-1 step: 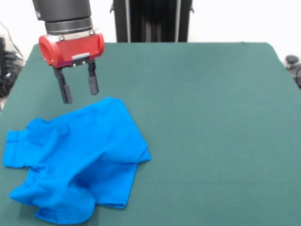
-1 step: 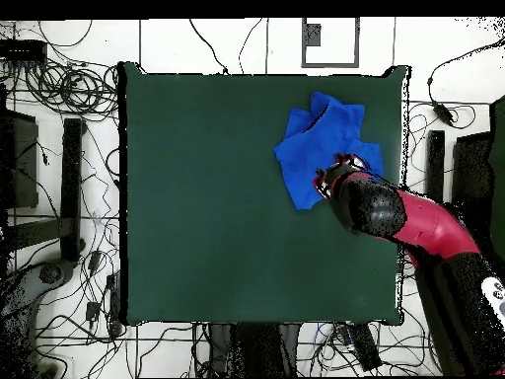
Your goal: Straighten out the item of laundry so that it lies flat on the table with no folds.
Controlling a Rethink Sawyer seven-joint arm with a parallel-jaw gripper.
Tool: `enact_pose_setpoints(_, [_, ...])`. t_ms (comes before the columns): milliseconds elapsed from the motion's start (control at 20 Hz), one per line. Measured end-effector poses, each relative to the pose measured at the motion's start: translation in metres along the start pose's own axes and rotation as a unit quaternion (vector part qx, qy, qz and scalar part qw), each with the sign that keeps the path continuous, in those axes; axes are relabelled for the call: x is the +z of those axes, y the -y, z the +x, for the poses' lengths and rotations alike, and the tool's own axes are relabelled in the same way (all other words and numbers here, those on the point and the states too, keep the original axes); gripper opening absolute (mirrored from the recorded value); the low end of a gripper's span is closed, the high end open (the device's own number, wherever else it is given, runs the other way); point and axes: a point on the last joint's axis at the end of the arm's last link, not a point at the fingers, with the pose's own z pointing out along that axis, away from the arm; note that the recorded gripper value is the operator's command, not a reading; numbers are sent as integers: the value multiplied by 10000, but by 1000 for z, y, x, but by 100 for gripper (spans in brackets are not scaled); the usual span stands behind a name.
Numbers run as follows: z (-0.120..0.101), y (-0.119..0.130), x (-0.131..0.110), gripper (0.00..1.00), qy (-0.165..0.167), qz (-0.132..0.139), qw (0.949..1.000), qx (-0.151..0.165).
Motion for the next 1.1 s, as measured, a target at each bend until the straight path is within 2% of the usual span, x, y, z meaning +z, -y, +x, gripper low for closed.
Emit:
enact_pose_setpoints(300, [9,-7,3,100,-75,18,9992,383])
enact_pose_setpoints(1100, [18,-6,12,100,-73,223,9958,889])
